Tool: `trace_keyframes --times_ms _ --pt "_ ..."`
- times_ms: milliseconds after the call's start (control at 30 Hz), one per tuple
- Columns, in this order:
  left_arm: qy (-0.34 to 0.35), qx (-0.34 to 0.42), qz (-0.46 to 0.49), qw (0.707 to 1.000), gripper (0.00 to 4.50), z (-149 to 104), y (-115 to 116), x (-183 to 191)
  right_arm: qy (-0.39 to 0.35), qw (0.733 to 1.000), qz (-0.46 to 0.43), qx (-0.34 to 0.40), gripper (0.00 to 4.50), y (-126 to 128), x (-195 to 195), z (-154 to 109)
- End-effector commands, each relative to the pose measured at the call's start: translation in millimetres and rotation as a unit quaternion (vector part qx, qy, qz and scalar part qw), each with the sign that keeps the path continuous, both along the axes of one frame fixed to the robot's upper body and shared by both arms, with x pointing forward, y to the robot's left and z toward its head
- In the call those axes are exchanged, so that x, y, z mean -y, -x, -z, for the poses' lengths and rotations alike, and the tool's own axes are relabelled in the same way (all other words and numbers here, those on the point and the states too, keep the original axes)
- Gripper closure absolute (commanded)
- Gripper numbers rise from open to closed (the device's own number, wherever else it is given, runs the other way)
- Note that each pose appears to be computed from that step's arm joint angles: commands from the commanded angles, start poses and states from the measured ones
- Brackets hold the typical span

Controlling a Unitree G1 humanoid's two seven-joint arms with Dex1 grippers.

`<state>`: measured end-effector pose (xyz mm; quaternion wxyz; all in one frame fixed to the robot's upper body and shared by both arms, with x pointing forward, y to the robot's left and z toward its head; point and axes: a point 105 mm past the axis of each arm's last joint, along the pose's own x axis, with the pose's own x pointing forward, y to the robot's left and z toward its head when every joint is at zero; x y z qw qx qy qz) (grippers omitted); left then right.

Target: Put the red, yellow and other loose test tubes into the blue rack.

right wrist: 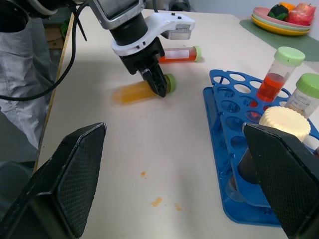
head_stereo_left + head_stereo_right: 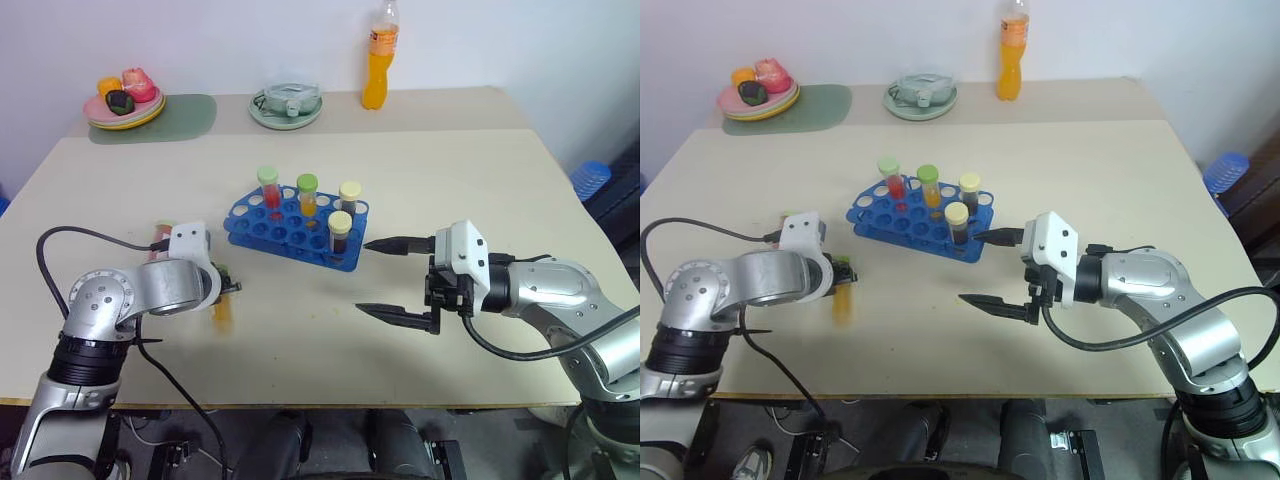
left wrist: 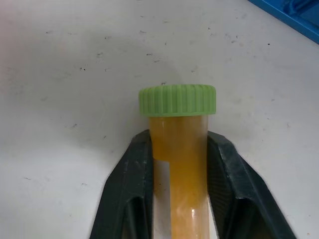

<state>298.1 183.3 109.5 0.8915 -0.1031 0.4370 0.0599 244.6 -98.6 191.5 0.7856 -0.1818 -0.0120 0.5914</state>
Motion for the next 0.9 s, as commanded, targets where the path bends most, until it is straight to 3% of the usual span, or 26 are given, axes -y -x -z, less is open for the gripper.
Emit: trace_keyframes --times_ms 33,200,400,467,567,733,800,900 --pt "0.009 0.003 -0.003 1.000 3.71 -2.9 0.1 -2.1 -0.004 1.000 -0.007 0.016 0.00 3.0 -0.7 -6.3" --pt "0.024 0.048 0.057 0.997 3.71 -22.5 1.0 -8.5 -0.007 1.000 -0.006 0.019 0.00 -0.6 -1.6 -5.6" --pt "-0.008 0.184 0.190 0.964 3.71 -83.5 8.9 -3.1 -0.010 1.000 -0.004 0.022 0.00 -4.0 -0.4 -5.0" --pt "-0.033 0.278 0.236 0.931 3.71 -107.6 4.8 6.5 -0.012 1.000 -0.001 0.022 0.00 -4.8 0.5 -5.3" --pt "-0.056 0.445 0.276 0.850 3.71 -138.6 -1.9 19.7 -0.017 1.000 0.005 0.022 0.00 -5.2 1.7 -6.0" --pt "-0.109 0.544 0.276 0.785 3.71 -136.4 -13.8 24.3 -0.016 0.999 0.024 0.023 0.00 -4.4 5.3 -7.1" --pt "-0.100 0.580 0.318 0.743 3.71 -130.9 -13.8 42.6 -0.013 0.999 0.036 0.024 0.00 -3.3 9.3 -7.3" --pt "-0.050 0.610 0.337 0.716 3.71 -119.4 -20.3 63.5 -0.010 0.998 0.054 0.023 0.00 0.9 14.6 -8.1"
